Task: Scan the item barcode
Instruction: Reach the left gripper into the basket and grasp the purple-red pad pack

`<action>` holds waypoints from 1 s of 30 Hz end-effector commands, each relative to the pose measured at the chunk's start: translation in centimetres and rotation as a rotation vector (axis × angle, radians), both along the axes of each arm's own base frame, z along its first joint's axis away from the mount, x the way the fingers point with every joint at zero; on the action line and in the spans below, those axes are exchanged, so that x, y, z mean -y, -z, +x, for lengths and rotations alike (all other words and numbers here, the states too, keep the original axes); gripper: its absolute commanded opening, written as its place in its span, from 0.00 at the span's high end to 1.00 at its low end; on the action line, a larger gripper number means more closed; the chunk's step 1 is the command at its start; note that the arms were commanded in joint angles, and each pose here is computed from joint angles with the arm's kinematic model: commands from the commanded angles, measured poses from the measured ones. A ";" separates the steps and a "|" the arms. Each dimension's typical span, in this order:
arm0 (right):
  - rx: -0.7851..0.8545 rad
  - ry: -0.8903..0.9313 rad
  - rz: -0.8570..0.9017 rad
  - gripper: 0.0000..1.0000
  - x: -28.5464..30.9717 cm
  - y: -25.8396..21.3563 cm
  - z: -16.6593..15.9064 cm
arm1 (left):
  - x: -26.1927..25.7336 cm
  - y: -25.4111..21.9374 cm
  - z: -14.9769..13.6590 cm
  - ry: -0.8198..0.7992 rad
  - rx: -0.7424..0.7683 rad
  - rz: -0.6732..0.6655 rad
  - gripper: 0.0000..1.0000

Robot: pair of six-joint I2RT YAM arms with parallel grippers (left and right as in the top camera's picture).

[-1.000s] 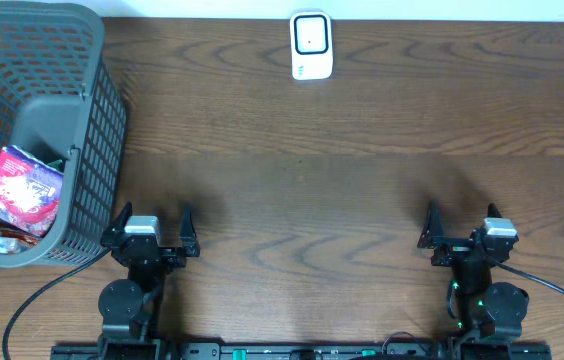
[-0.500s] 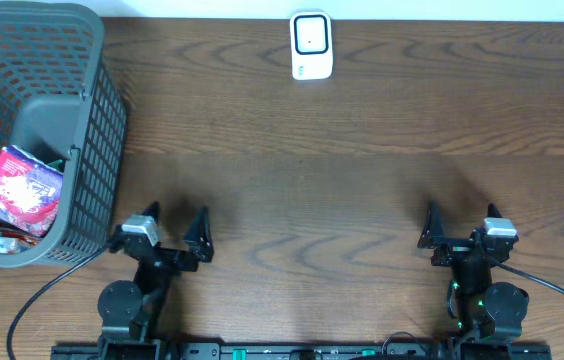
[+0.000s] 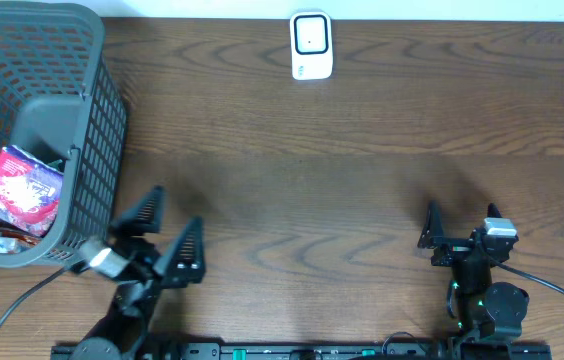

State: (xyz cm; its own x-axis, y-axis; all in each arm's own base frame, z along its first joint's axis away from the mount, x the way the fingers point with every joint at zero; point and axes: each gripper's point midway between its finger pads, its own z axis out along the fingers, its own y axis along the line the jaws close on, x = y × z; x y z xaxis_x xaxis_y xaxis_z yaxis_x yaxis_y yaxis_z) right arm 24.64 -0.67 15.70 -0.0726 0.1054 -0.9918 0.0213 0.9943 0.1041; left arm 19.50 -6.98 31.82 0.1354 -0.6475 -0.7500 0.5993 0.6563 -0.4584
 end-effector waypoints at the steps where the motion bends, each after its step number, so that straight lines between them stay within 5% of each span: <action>1: -0.001 0.010 -0.010 0.01 0.2 0.1 0.0 | -4.6 -5.4 -0.5 -0.284 0.092 -0.061 0.01; 7: -0.001 0.010 -0.010 0.01 0.2 0.1 0.0 | -11.6 -9.5 3.3 -0.730 -0.086 -0.106 0.01; 17: -0.001 0.010 -0.010 0.01 0.2 0.1 0.0 | -18.2 -16.4 13.7 -1.040 -0.570 0.101 0.01; 22: -0.001 0.010 -0.010 0.01 0.2 0.1 0.0 | -27.5 -11.7 13.6 -1.248 -1.008 0.027 0.01; 30: -0.001 0.010 -0.010 0.01 0.2 0.1 0.0 | -28.7 -1.4 12.9 -1.121 -1.445 0.068 0.01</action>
State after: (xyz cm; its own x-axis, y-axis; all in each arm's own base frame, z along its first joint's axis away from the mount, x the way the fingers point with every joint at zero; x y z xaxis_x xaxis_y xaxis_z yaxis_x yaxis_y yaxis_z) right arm 24.64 -0.67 15.70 -0.0726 0.1054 -0.9918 0.0217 0.9943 0.1041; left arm 32.03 21.97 34.99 -0.2410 -0.6408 -0.7289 -0.8814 0.4588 -0.1119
